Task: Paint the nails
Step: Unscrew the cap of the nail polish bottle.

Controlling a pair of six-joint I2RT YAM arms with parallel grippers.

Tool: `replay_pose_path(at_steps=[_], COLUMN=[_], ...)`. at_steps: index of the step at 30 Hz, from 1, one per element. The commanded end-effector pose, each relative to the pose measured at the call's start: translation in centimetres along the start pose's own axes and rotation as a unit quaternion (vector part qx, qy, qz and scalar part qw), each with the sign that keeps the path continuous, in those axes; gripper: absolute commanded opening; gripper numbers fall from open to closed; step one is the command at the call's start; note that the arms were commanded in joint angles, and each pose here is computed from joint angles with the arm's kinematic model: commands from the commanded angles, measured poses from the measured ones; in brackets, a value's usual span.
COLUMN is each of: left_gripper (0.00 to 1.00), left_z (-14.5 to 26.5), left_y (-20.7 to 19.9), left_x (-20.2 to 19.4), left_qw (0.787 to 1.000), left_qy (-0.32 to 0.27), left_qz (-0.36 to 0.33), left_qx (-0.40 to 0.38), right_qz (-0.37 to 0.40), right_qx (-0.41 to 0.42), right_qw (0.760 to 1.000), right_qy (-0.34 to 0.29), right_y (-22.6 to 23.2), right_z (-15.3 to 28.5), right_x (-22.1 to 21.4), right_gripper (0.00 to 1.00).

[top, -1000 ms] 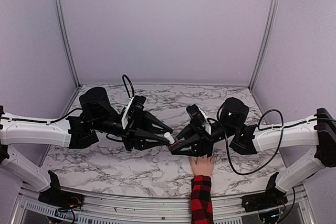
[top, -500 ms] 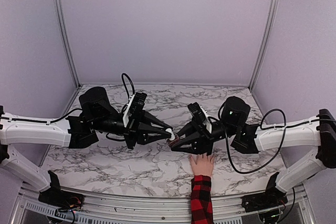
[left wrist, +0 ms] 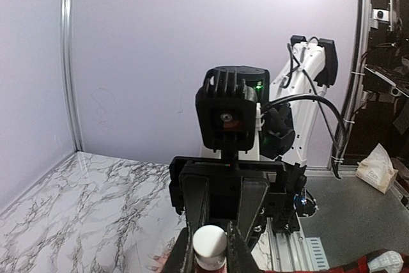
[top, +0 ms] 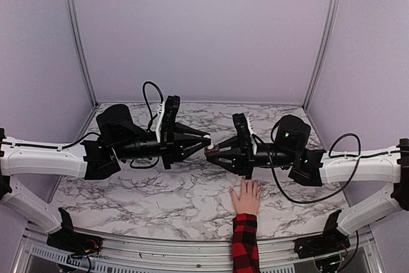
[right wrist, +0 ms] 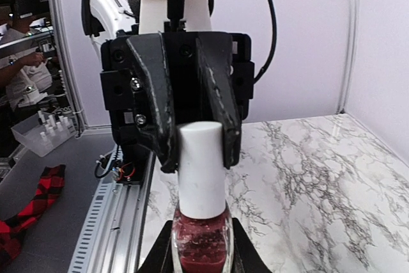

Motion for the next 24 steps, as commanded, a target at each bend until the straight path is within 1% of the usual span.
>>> replay_pose_path(at_steps=[1,7,12,16,20,22,24], left_gripper=[0.05,0.04,0.04,0.04,0.05,0.07,0.16], left_z=[-1.1,-1.4,-1.3,-1.2,-1.3,-1.3,-1.1], left_y=[2.0,4.9,7.8,9.2,9.5,9.5,9.4], left_x=[-1.1,-2.6,-4.7,-6.1,-6.7,-6.5,-6.2], left_qw=[0.998,0.988,0.969,0.955,0.951,0.951,0.954], left_qy=[0.021,0.038,0.052,0.059,0.062,0.061,0.060], left_qz=[0.024,0.045,0.086,0.113,0.122,0.120,0.114], left_qx=[0.057,0.140,0.225,0.268,0.276,0.277,0.272], right_qz=[0.018,0.017,0.012,0.006,0.004,0.004,0.006], right_qx=[-0.115,-0.213,-0.283,-0.317,-0.321,-0.316,-0.308], right_qw=[0.992,0.976,0.957,0.946,0.945,0.947,0.949], right_qy=[-0.039,-0.052,-0.061,-0.064,-0.063,-0.062,-0.062], right_y=[-3.3,-6.5,-9.0,-10.4,-10.6,-10.5,-10.2], right_z=[0.4,1.2,1.9,2.1,2.0,1.9,1.8], right_x=[2.8,3.2,3.1,2.8,2.7,2.7,2.8], right_gripper=[0.00,0.00,0.00,0.00,0.00,0.00,0.00])
Point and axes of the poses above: each gripper's point midway between its finger pads, its own z axis back along the fingers, its own y axis along the line the jaws close on, x = y × z, the point moved 1 cm from there along z, back along the fingers, and after that the axes turned 10 degrees about -z, right-handed, at the moved point
